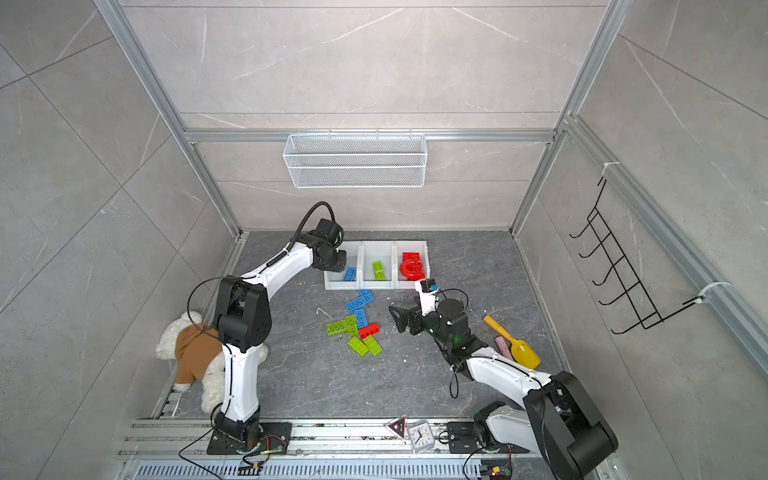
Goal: Sort the legos into containers by color
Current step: 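Release the blue brick into the compartment nearest the left arm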
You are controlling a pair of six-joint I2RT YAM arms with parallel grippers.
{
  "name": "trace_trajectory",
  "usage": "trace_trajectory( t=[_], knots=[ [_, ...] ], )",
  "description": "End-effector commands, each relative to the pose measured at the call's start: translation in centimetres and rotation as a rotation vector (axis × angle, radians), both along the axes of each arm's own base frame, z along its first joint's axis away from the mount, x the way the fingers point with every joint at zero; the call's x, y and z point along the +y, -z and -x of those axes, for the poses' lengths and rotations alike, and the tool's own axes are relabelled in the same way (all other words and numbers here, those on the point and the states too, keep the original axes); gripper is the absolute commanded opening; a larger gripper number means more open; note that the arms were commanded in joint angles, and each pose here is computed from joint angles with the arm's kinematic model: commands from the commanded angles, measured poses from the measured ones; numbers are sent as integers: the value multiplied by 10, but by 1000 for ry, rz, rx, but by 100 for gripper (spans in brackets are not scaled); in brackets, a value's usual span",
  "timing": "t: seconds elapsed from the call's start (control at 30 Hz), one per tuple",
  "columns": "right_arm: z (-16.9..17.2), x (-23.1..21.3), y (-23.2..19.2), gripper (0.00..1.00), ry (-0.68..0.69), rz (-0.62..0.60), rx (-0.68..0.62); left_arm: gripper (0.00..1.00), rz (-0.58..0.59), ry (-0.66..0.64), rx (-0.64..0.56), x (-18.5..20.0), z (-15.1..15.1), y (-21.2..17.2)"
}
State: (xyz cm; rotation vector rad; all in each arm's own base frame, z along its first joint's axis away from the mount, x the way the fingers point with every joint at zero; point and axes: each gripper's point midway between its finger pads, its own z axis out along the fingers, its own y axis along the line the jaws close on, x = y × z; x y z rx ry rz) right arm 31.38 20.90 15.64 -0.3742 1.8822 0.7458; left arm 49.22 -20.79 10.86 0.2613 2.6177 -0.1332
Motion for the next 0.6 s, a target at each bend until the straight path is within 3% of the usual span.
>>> trace_trajectory(
  t=[0.0, 0.07, 0.2, 0.37, 0.57],
  knots=[
    [-1, 4, -1, 100, -19, -21, 12, 36, 36, 45, -37, -8, -7, -20],
    [-1, 5, -1, 100, -20, -19, 13, 48, 33, 52, -39, -7, -6, -23],
    [0, 4, -3, 100, -20, -15, 11, 63, 28, 57, -58, -5, -5, -33],
    [-1, 2, -3, 100, -8, -6, 7, 66, 0, 74, -55, 3, 10, -41],
    [-1, 3, -2, 100, -15, -11, 15, 67, -9, 50, -14, 20, 58, -45]
  ],
)
